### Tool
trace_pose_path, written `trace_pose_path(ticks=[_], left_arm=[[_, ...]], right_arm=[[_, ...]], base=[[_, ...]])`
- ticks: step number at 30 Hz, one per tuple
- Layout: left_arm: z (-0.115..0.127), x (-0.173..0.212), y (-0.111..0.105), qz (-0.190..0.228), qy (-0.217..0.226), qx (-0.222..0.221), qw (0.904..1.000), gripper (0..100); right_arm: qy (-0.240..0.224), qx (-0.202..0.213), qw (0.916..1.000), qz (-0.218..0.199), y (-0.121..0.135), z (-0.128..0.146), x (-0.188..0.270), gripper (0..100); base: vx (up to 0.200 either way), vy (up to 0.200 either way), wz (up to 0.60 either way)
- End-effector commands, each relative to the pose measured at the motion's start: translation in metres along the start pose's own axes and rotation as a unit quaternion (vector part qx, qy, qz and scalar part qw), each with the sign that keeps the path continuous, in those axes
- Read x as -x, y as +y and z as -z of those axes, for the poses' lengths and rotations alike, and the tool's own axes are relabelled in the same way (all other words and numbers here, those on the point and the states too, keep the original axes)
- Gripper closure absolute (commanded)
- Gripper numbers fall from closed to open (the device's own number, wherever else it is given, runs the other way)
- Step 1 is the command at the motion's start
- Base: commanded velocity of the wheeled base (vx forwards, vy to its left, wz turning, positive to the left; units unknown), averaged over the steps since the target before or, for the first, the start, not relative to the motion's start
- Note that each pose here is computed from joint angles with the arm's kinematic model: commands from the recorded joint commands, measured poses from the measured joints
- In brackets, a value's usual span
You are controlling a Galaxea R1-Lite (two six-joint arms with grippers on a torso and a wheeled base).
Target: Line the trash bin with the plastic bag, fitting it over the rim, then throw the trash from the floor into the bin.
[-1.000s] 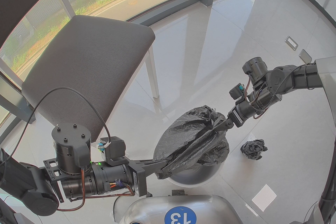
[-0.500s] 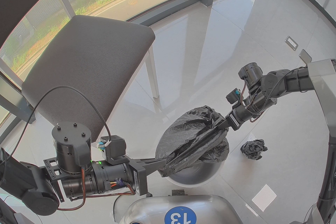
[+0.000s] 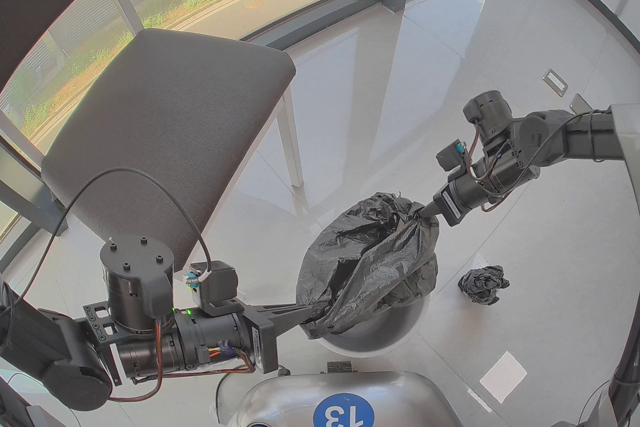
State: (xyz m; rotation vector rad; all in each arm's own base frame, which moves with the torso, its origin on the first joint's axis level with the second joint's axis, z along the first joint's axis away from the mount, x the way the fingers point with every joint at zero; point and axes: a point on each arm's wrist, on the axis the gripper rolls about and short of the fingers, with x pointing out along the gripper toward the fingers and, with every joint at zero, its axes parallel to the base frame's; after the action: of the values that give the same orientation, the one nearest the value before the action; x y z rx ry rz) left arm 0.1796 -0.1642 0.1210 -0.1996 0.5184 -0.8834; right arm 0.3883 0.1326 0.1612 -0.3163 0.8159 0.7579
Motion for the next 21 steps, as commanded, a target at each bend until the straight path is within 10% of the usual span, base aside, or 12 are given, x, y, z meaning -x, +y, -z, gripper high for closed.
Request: trace_pose_path(ticks=[1, 10, 21], left_arm=[[0.001, 0.008, 0.002, -0.008, -0.003, 0.002, 1.0000, 100], [0.008, 0.024, 0.008, -0.026, -0.002, 0.000, 0.9997, 100], [0.010, 0.031, 0.009, -0.031, -0.004, 0.000, 0.9995, 100]], right_arm=[[-0.047, 0.040, 0.9981, -0.007, 0.039, -0.023, 0.046, 100], [-0.064, 0.053, 0.9926, -0.089, 0.133, -0.039, 0.081, 100], [0.025, 0.048, 0.9913, -0.120, 0.158, -0.001, 0.086, 100]], base=[[0.000, 0.000, 0.00], [0.000, 0.000, 0.00], [0.000, 0.000, 0.00]])
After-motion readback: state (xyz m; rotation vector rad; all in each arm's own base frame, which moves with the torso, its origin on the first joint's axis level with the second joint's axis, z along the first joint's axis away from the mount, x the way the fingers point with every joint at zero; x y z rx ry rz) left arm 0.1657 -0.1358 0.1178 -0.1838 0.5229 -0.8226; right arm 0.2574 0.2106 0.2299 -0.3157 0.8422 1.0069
